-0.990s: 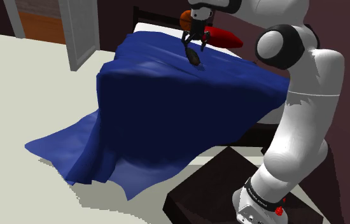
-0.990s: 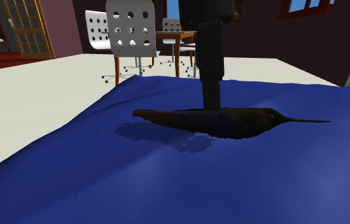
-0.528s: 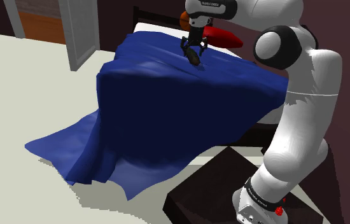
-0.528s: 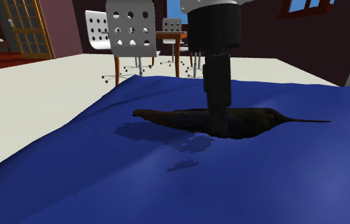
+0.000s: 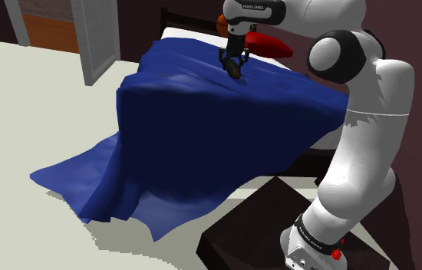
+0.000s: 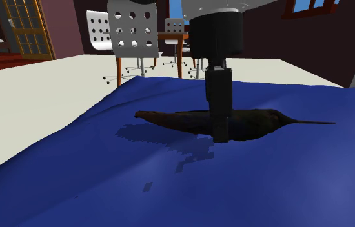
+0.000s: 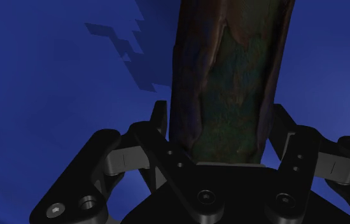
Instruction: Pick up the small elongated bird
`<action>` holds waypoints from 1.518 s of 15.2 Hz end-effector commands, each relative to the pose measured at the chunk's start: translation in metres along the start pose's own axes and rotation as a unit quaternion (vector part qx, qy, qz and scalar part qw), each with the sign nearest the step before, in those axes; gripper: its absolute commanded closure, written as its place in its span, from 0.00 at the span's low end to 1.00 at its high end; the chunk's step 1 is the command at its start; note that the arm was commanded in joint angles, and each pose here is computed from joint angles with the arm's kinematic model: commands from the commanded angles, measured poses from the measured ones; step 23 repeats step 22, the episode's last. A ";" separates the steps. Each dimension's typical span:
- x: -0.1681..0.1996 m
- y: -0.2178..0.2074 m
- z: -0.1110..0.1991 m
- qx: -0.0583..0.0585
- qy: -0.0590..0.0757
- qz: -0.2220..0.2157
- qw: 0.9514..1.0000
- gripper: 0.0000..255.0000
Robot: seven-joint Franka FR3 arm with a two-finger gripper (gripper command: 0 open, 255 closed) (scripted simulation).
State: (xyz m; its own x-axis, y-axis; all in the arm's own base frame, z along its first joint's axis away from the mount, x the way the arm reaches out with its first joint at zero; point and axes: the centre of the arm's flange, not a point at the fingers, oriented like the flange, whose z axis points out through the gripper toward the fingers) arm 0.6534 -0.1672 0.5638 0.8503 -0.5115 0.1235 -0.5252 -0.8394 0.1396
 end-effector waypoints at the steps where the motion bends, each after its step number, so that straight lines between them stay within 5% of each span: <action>1: 0.000 0.000 0.000 0.000 -0.001 0.000 1.000 1.00; 23: 0.010 0.011 -0.078 0.000 -0.001 0.000 1.000 1.00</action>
